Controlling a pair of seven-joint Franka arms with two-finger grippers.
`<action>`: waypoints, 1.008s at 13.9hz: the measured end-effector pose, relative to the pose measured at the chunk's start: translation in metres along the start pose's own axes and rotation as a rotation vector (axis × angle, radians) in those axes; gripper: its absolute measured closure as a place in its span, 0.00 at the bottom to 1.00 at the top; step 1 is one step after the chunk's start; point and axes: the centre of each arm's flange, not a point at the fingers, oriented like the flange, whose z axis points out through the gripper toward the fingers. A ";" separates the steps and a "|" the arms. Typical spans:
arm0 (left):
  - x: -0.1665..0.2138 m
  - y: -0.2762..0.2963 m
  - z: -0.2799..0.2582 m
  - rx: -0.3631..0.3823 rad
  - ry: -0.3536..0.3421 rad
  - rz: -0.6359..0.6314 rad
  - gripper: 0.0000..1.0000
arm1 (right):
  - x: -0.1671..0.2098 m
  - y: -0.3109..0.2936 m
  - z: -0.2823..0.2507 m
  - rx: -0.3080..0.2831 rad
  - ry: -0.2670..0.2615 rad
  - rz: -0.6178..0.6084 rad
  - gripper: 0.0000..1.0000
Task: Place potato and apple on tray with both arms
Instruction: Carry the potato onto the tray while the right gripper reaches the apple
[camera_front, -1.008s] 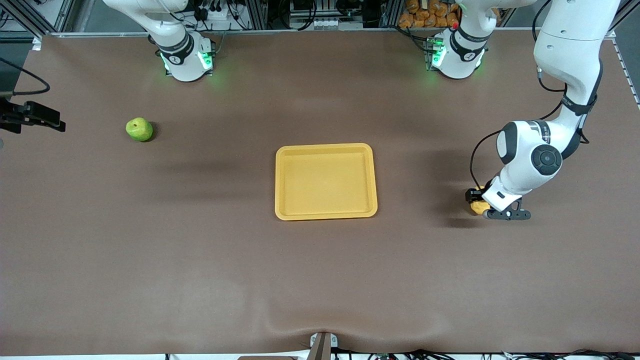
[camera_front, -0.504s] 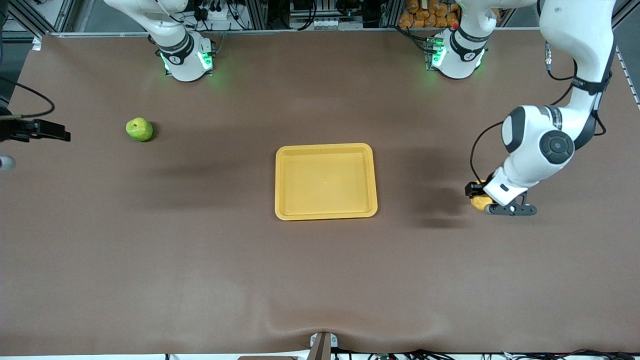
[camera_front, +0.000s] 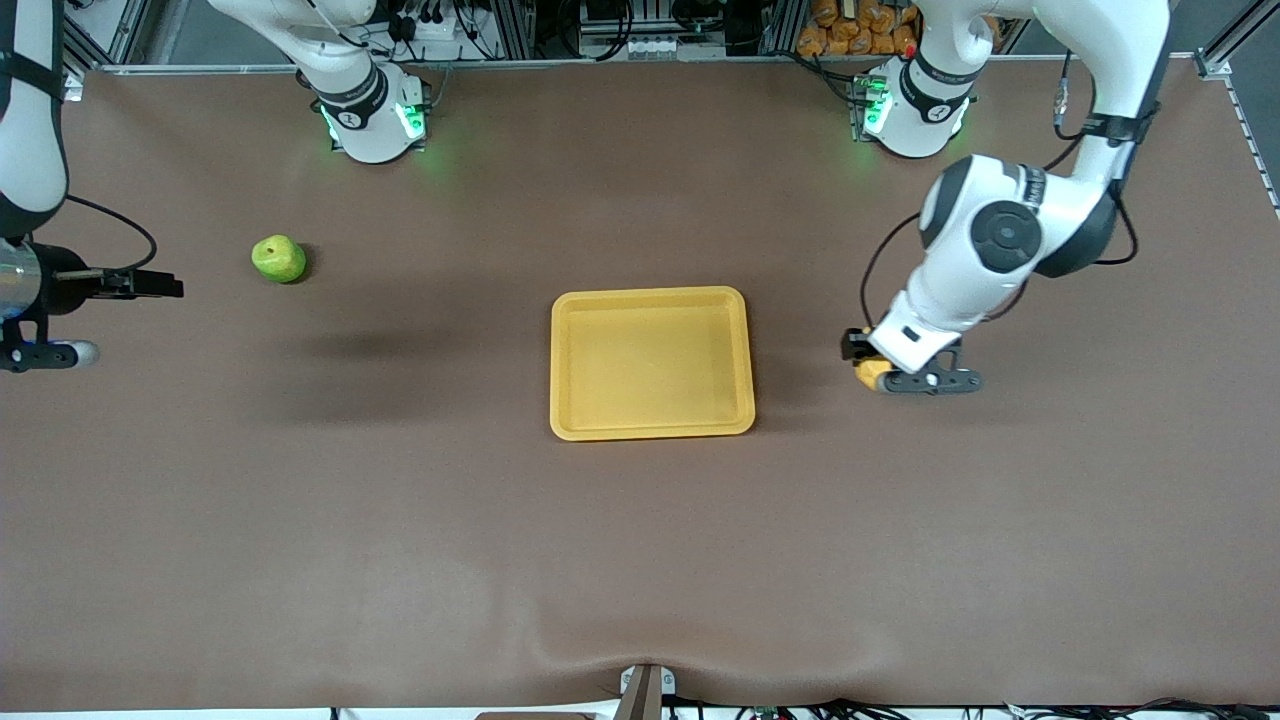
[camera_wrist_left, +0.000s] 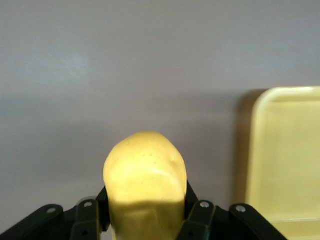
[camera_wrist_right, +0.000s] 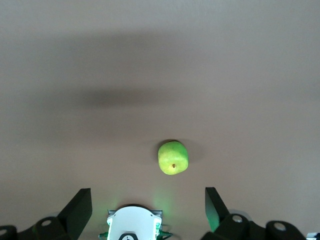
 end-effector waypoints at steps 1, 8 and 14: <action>-0.004 0.017 -0.004 -0.002 -0.003 -0.005 0.47 | 0.001 0.005 0.010 0.005 -0.012 0.007 0.00; -0.039 0.151 0.038 0.072 0.004 -0.038 0.47 | 0.002 0.025 0.083 0.030 -0.054 0.039 0.00; -0.050 0.236 0.115 0.154 0.019 -0.074 0.47 | -0.012 0.036 0.136 0.050 -0.073 0.063 0.00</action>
